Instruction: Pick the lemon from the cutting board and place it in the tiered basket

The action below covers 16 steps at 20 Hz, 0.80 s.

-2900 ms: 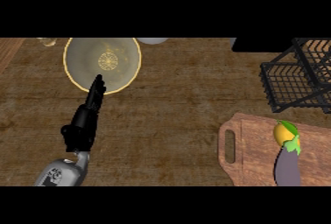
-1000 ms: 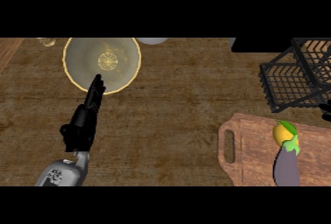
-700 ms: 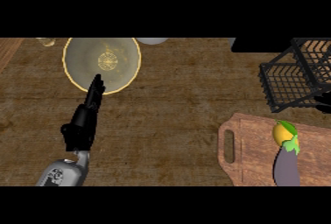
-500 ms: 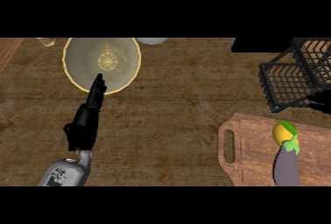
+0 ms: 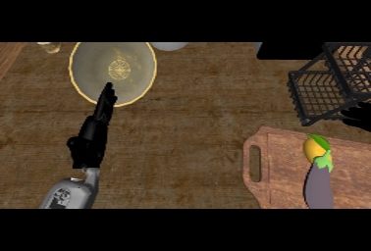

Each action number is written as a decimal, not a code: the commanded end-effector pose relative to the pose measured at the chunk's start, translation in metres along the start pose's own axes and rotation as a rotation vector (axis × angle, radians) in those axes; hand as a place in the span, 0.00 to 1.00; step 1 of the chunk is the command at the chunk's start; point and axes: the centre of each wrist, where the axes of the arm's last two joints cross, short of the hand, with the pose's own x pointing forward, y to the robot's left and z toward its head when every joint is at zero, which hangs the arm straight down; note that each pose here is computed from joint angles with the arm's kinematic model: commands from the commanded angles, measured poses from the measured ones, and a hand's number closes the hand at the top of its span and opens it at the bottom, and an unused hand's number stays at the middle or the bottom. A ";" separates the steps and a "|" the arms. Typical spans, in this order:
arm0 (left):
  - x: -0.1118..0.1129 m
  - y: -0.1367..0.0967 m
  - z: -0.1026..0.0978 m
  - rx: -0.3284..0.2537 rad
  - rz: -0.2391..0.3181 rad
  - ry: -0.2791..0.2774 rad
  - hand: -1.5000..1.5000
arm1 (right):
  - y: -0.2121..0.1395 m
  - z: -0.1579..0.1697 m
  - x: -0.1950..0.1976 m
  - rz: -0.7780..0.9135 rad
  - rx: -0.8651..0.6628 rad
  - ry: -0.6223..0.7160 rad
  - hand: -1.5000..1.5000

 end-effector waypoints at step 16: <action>-0.008 0.009 0.008 0.003 0.011 0.000 0.50 | 0.020 -0.039 0.008 -0.064 0.113 -0.064 0.00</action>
